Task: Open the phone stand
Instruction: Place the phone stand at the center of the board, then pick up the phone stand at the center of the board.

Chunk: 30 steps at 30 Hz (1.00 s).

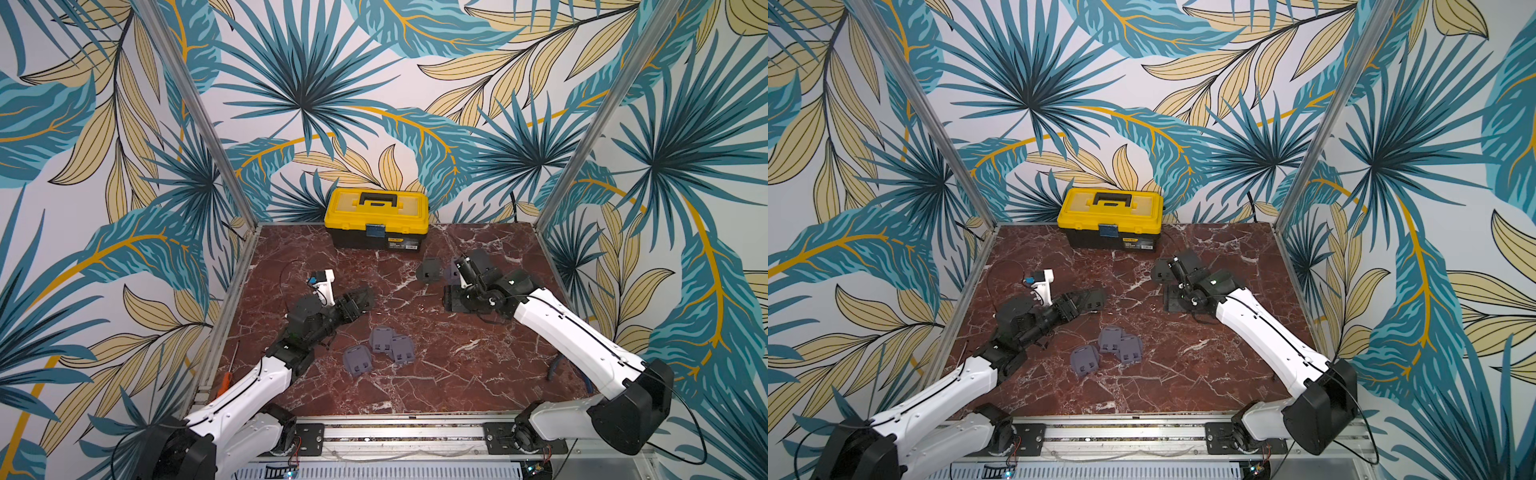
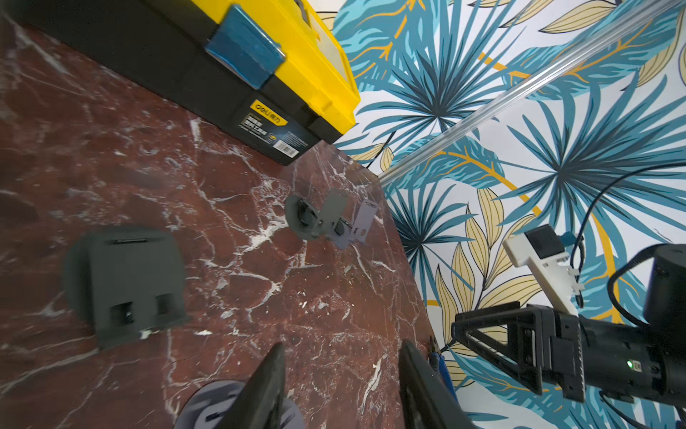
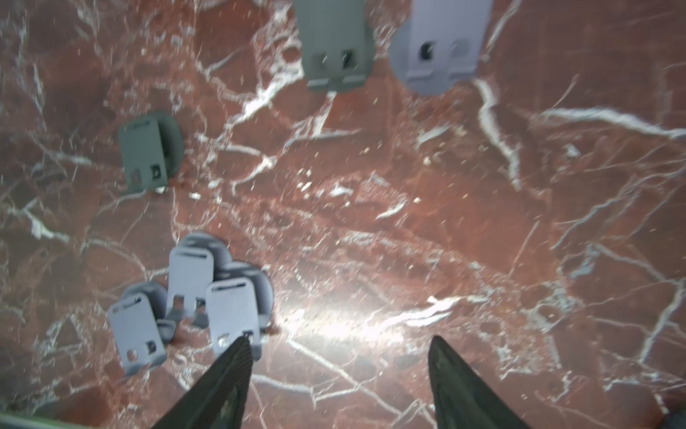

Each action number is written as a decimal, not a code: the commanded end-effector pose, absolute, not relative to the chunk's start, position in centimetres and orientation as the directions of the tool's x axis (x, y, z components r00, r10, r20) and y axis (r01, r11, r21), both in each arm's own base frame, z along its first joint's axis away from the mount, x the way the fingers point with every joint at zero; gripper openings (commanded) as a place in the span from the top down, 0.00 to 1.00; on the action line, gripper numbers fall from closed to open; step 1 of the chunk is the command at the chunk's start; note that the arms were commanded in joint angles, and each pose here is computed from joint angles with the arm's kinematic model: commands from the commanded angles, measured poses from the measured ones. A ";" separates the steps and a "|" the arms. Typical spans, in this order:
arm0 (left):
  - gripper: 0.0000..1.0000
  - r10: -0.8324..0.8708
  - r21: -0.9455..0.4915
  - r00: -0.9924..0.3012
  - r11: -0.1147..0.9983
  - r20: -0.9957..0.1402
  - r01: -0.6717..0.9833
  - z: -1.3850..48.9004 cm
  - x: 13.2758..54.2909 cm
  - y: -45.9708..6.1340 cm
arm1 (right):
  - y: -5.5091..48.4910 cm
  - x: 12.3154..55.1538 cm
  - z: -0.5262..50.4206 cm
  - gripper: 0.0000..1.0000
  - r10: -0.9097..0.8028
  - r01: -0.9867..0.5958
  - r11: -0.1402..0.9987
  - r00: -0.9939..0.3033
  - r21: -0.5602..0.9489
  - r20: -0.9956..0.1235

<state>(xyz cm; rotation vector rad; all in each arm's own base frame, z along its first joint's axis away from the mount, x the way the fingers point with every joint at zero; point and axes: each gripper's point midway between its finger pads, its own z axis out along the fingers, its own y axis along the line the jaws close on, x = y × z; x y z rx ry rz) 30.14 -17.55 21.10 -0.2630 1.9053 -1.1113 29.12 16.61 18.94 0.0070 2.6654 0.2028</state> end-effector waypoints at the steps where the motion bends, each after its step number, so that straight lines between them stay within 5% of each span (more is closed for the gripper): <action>1: 0.49 -0.560 -0.759 -0.592 0.635 -0.580 0.143 18.6 29.2 -15.3 | 18.1 27.5 16.9 0.25 0.042 -0.004 0.993 -0.925 0.119 -0.378; 15: 0.49 -0.599 -0.775 -0.583 0.626 -0.549 0.087 16.7 27.6 -13.1 | 26.1 22.8 11.7 0.19 -0.257 -0.269 0.962 -0.948 0.044 -0.188; 30: 0.49 -0.611 -0.777 -0.576 0.625 -0.543 0.070 16.1 27.4 -12.7 | 28.9 21.6 7.9 0.22 -0.369 -0.372 0.926 -0.927 0.056 -0.065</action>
